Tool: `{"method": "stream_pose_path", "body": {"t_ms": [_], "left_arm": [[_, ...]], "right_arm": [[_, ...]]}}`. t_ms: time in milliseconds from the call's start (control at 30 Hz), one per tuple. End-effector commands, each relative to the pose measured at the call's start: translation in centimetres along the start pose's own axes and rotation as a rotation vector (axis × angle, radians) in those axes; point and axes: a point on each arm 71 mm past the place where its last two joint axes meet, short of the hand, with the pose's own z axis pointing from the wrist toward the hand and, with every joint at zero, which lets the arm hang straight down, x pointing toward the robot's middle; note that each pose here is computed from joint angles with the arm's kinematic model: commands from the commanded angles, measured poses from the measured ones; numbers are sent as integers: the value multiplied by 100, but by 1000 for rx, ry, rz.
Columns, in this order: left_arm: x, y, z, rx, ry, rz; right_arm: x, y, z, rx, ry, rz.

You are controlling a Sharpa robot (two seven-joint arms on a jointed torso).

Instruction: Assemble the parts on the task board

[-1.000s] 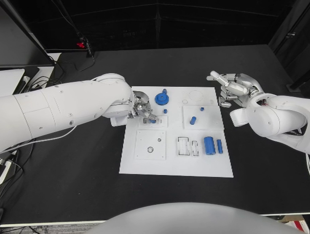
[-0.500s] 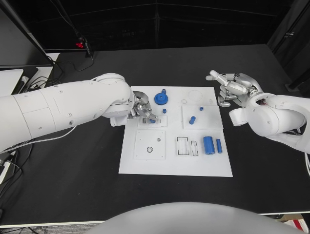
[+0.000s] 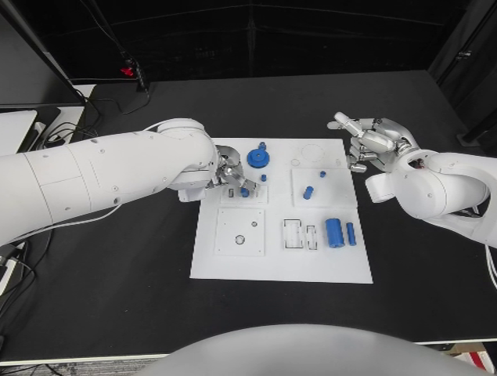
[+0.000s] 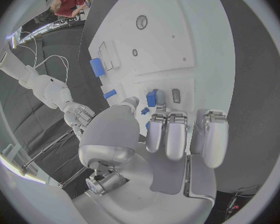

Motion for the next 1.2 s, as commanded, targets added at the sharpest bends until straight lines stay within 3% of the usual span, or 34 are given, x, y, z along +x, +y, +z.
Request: {"method": "stream_pose_path", "body": {"t_ms": [33,500,1200], "left_arm": [[-5,82,22,-53,-62,61],[3,85,16,-54,-58,75],[45,69,18,-20,4,22]], "right_arm": [[7,7,0,-1,8,13],[-9,0,5,3,3,12],[-33,-9,7,7,-6,9]]}}
